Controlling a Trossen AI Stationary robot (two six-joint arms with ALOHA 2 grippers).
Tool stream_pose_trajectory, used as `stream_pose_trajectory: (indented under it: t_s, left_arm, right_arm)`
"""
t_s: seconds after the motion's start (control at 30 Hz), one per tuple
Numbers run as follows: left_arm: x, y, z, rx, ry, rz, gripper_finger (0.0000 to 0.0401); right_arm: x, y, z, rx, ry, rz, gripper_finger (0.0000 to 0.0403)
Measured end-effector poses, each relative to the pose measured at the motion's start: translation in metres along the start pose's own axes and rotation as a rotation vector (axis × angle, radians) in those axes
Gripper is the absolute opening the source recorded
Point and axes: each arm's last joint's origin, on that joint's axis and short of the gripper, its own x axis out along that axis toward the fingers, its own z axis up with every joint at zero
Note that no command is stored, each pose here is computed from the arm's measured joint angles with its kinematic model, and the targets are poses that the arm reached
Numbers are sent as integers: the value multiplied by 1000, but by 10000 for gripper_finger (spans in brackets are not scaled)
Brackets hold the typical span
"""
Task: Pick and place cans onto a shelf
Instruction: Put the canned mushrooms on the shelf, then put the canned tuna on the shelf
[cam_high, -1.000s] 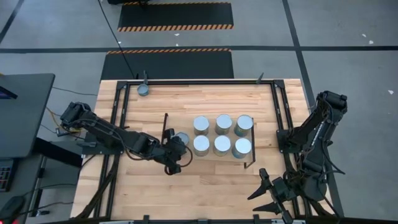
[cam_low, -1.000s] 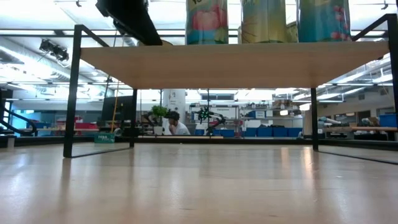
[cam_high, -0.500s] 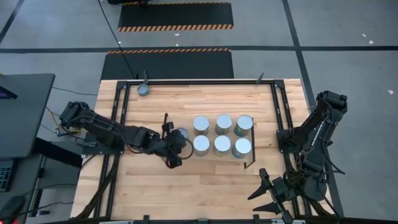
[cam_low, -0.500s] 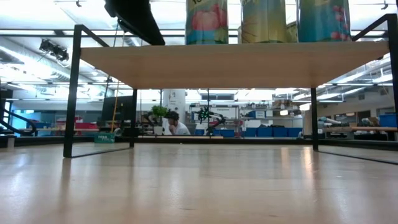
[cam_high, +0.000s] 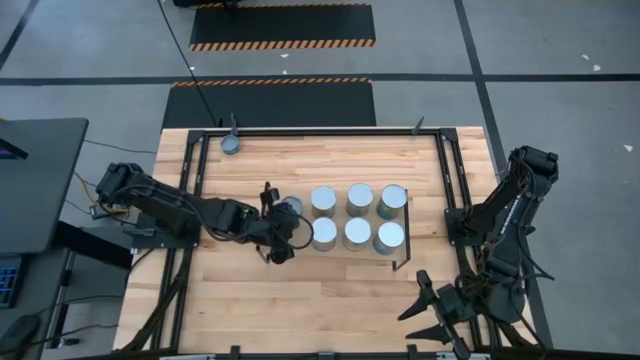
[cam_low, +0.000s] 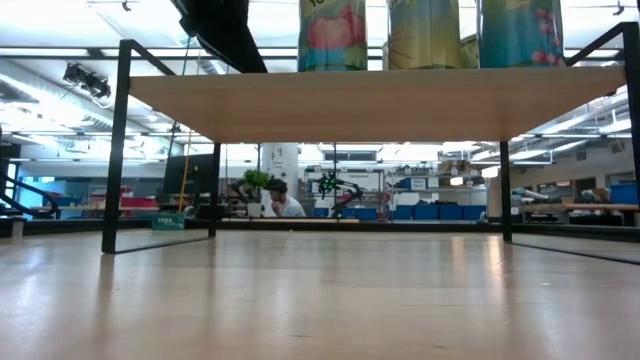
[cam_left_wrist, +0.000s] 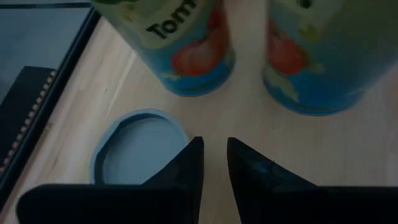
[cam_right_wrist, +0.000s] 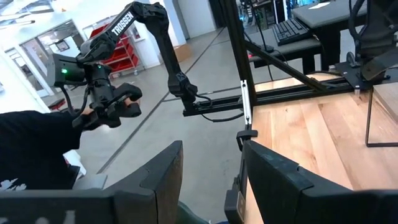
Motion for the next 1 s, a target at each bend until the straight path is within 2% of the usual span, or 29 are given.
stream_pose_trajectory:
  t_s: [0.27, 0.4, 0.67, 0.8, 1.0]
  left_arm:
    - [0, 2, 0, -1, 2, 15, 77]
    - [-9, 4, 5, -11, -20, 5, 77]
    - [-60, 32, 28, -26, -124, 10, 77]
    - [-89, 64, 23, -83, -139, 111, 77]
    - [-112, 116, -4, -333, -87, 440, 77]
  right_arm:
    - [0, 0, 0, 0, 0, 0, 180]
    - [0, 0, 0, 1, -1, 1, 180]
    - [0, 1, 2, 9, -17, 7, 180]
    - [0, 0, 2, 8, -13, 5, 180]
    - [0, 0, 0, -25, 3, 3, 180]
